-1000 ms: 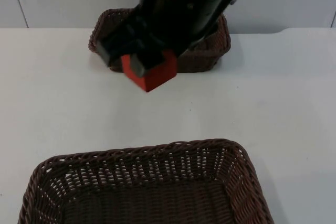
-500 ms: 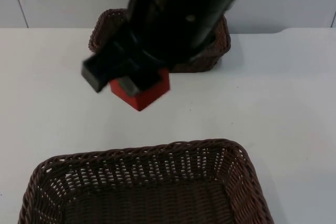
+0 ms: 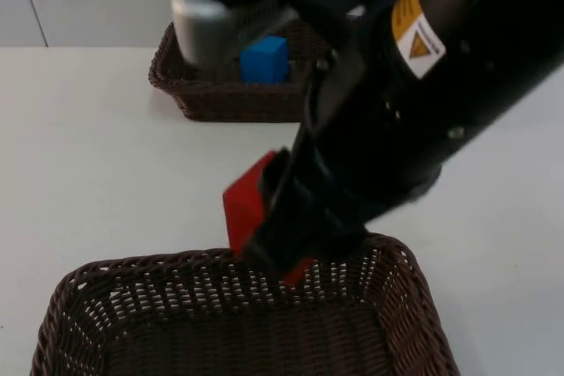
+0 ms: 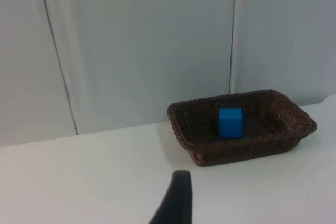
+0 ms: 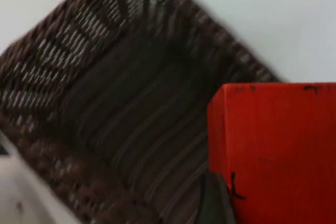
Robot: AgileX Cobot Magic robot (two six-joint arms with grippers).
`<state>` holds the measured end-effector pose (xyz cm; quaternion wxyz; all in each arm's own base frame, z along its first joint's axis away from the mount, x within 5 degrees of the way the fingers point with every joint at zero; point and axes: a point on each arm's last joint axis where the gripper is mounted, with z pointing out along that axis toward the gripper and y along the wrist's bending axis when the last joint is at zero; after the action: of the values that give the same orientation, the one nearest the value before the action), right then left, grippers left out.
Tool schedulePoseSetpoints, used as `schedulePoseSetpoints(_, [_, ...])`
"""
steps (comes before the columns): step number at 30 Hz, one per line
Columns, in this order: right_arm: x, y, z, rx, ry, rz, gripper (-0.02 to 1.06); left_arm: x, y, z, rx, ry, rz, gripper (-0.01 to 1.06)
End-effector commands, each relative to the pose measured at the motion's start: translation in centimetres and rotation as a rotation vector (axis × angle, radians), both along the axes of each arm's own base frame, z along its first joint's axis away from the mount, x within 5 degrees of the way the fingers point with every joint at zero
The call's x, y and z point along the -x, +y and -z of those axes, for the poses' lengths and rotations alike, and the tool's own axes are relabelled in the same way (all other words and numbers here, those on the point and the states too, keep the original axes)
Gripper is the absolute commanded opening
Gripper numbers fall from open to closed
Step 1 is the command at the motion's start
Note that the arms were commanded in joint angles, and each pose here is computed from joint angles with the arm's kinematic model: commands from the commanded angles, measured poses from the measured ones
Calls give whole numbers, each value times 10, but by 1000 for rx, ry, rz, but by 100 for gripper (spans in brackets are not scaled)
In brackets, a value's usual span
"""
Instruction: Pick up one cube with the left hand and place it into the upper basket. Pick up one cube with the right hand and place it into the lower basket.
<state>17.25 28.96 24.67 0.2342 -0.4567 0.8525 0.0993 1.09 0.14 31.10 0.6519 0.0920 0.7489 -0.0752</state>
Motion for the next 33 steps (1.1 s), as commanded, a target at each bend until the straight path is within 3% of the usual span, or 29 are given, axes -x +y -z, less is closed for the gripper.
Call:
schedulePoseSetpoints(1, [6, 2, 0, -26, 5, -88, 0, 2, 1, -2, -1, -14, 0, 78])
schedulePoseSetpoints(4, [11, 2, 5, -25, 13, -171, 0, 2, 1, -2, -1, -14, 0, 78])
schedulePoseSetpoints(10, [11, 2, 6, -5, -21, -227, 0, 2, 1, -2, -1, -14, 0, 78])
schedulePoseSetpoints(33, [8, 6, 13, 12, -53, -287, 0, 2, 1, -2, -1, -14, 0, 78])
